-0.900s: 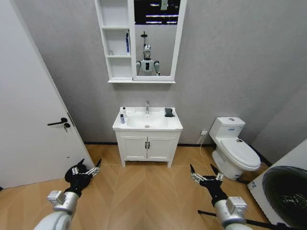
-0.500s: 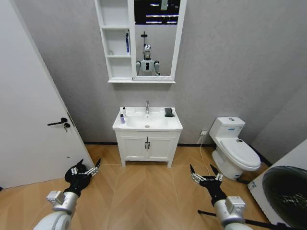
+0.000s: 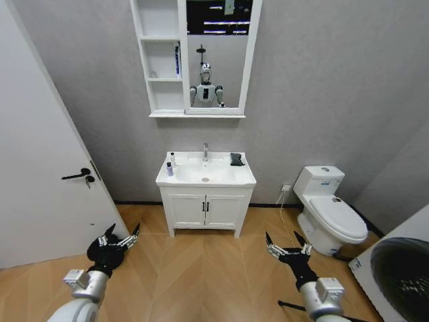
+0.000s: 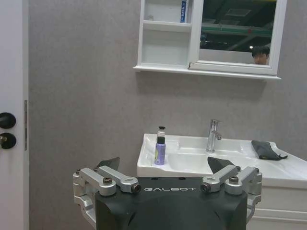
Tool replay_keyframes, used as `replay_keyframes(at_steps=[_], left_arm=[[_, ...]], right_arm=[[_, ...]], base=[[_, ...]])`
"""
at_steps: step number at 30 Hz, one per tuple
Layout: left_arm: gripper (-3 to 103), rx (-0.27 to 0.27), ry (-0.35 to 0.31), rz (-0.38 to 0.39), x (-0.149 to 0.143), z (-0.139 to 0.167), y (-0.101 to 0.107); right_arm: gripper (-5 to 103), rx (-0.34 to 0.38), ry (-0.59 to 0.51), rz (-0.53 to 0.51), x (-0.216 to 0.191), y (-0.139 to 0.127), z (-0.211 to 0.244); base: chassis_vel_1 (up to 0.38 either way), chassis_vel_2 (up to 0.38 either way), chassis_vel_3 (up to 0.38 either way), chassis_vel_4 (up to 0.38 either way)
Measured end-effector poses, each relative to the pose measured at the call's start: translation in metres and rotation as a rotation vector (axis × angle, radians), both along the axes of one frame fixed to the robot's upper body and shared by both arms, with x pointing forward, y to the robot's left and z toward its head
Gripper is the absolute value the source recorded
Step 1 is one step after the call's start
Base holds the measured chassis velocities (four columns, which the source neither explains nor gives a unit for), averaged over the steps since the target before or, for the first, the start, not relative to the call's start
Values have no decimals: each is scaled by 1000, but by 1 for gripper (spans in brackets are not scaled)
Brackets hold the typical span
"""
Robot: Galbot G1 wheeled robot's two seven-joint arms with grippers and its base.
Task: Move facial cleanser and shampoo from washbasin to cabinet, then wipe washbasin with towel.
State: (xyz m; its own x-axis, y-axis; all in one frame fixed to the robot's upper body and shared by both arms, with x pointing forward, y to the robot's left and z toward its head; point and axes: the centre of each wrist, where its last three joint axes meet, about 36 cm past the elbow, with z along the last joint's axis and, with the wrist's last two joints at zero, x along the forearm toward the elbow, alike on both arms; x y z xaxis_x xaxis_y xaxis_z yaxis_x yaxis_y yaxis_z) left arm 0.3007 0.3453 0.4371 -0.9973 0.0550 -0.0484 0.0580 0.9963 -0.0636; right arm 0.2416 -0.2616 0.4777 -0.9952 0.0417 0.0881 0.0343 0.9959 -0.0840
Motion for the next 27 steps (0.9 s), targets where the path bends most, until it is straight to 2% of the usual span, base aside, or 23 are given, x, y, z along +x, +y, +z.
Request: replay_keyframes(at_steps=[7, 27], left_arm=[[100, -4, -8, 5, -1, 3, 2], [100, -12, -5, 12, 2, 0, -2]], right_arm=[[100, 0, -1, 3, -3, 0, -2], [100, 2, -12, -7, 0, -2, -10]], base=[[-263, 259, 258, -273], [-353, 356, 361, -351]])
